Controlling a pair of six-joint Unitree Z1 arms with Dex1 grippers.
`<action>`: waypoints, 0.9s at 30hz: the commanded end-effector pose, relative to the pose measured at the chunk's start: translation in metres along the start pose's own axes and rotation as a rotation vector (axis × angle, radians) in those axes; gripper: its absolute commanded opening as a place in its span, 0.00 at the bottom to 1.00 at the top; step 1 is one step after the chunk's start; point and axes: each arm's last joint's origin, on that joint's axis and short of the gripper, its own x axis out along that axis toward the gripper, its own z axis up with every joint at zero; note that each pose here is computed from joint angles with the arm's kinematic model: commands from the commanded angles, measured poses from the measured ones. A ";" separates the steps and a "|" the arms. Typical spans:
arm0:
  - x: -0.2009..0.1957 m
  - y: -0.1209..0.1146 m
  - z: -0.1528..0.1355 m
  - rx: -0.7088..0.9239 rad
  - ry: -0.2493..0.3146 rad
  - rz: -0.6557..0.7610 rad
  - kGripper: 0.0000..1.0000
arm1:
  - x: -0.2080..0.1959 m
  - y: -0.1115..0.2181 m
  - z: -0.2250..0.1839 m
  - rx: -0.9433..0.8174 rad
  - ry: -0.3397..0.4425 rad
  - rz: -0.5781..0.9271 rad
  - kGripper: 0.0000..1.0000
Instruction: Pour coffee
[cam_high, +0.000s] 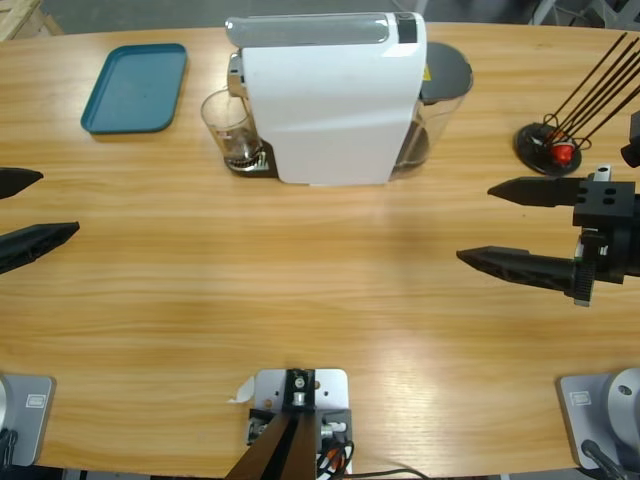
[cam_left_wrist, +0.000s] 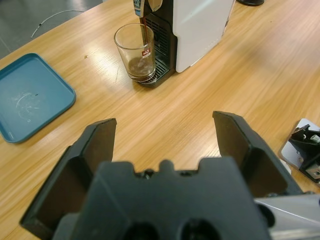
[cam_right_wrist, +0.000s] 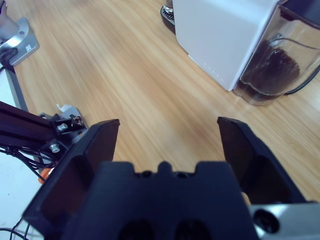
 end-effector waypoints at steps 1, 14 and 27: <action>0.001 0.000 -0.011 -0.022 0.015 0.009 0.83 | 0.006 0.000 -0.010 0.025 0.049 0.015 0.87; 0.002 0.000 -0.010 -0.025 0.021 0.009 0.83 | 0.007 0.000 -0.010 0.027 0.055 0.023 0.87; 0.003 0.000 -0.011 -0.026 0.021 0.002 0.83 | 0.009 0.000 -0.010 0.029 0.060 0.025 0.87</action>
